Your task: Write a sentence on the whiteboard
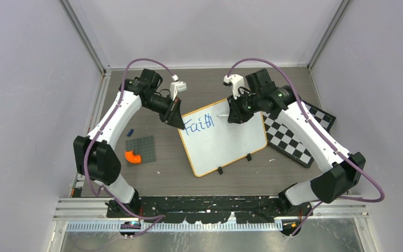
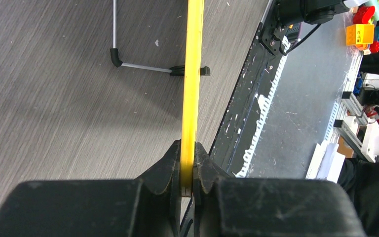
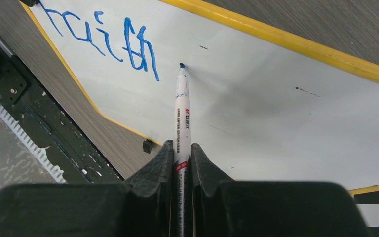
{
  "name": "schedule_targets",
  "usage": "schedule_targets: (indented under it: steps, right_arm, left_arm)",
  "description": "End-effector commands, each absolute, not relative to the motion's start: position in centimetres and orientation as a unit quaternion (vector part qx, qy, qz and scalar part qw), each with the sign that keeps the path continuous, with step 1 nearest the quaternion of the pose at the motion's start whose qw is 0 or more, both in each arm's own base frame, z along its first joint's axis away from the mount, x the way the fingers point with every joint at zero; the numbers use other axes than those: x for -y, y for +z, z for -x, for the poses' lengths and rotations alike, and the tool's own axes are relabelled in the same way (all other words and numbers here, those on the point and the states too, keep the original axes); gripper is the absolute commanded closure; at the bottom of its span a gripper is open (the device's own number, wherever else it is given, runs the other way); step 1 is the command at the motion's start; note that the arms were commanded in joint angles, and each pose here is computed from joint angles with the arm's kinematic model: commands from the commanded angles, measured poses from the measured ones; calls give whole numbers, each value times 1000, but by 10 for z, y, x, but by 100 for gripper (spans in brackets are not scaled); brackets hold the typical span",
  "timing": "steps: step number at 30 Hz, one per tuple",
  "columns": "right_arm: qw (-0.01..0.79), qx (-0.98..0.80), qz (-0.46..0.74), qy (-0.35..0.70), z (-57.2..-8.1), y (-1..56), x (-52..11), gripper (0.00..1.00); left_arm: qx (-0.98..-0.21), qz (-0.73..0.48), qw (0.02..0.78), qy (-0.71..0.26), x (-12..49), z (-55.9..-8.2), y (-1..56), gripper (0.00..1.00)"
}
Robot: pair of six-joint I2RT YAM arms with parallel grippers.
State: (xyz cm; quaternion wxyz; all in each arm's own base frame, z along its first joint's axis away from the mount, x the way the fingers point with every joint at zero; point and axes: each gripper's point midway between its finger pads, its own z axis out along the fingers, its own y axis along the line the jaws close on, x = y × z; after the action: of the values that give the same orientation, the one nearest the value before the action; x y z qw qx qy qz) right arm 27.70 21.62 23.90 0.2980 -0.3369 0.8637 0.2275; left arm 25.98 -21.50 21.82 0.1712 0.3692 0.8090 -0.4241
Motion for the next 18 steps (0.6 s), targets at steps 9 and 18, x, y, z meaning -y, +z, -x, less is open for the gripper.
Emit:
schedule_targets:
  steps: [9, 18]
  right_arm:
    - [310, -863, 331, 221, -277, 233, -213, 100]
    - [311, -862, 331, 223, -274, 235, -212, 100]
  left_arm:
    - [-797, -385, 187, -427, 216, -258, 226, 100]
    - [-796, -385, 184, -429, 216, -257, 224, 100]
